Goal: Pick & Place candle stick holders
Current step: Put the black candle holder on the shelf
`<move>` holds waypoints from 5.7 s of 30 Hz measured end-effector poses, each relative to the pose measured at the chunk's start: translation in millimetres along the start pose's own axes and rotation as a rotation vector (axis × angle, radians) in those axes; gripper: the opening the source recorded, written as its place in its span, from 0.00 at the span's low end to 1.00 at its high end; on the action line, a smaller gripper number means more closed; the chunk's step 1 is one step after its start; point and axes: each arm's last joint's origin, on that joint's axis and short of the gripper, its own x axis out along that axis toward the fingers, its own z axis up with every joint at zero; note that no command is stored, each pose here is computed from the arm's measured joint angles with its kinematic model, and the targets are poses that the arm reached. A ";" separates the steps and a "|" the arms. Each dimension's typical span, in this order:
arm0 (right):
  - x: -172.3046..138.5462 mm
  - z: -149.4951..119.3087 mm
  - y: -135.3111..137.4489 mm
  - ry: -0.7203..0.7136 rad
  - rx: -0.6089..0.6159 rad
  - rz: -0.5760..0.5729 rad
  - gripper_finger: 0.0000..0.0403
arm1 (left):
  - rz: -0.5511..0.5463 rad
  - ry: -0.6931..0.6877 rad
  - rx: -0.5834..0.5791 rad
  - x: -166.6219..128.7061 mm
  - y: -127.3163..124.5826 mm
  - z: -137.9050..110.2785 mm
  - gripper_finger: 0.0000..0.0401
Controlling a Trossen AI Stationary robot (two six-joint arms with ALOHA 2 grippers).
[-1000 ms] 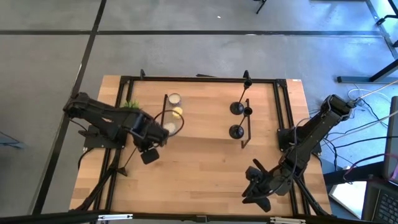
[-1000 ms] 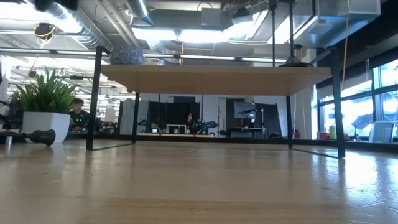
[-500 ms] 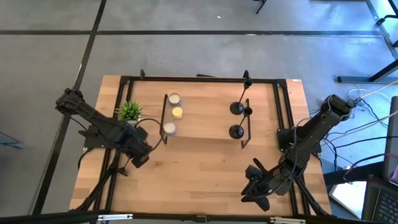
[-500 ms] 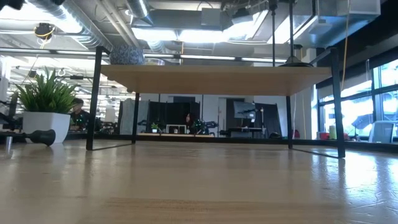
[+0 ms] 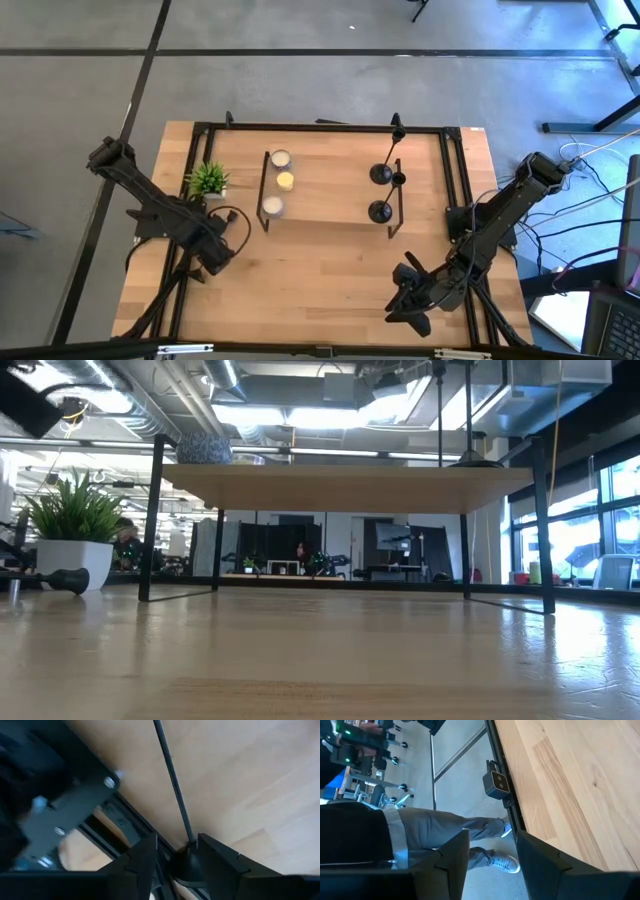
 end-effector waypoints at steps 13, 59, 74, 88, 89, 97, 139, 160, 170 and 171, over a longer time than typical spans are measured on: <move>0.0 0.2 0.9 0.000 0.051 0.009 0.42 | -0.049 -0.068 -0.081 27.6 -2.7 -1.6 0.39; 0.0 0.6 1.8 -0.004 0.069 0.019 0.42 | -0.094 -0.220 -0.206 61.7 2.5 -4.6 0.36; 0.0 0.6 1.8 -0.004 0.068 0.019 0.42 | -0.135 -0.215 -0.211 61.3 -1.5 -4.9 0.24; 0.0 0.7 1.8 -0.005 0.068 0.019 0.42 | -0.059 -0.233 -0.196 77.0 -12.2 -3.4 0.22; 0.0 0.7 1.8 -0.005 0.068 0.019 0.42 | -0.057 -0.234 -0.196 77.5 -12.4 -3.3 0.20; 0.0 0.6 1.8 -0.005 0.068 0.019 0.42 | -0.098 -0.217 -0.218 76.4 -15.3 -4.0 0.03; -91.1 140.7 107.2 -0.645 -0.646 0.009 0.41 | -0.417 -1.409 -0.054 -197.8 -47.9 51.5 0.03; -156.5 160.7 111.9 -0.772 -0.558 -0.426 0.42 | -0.829 -1.653 0.561 -157.3 -53.9 220.3 0.02; -196.7 150.8 103.6 -0.794 -0.459 -0.384 0.42 | -0.993 -1.741 0.574 -128.5 -57.4 282.5 0.03; -199.1 150.4 103.4 -0.797 -0.458 -0.380 0.42 | -1.016 -1.744 0.590 -127.0 -56.7 286.9 0.03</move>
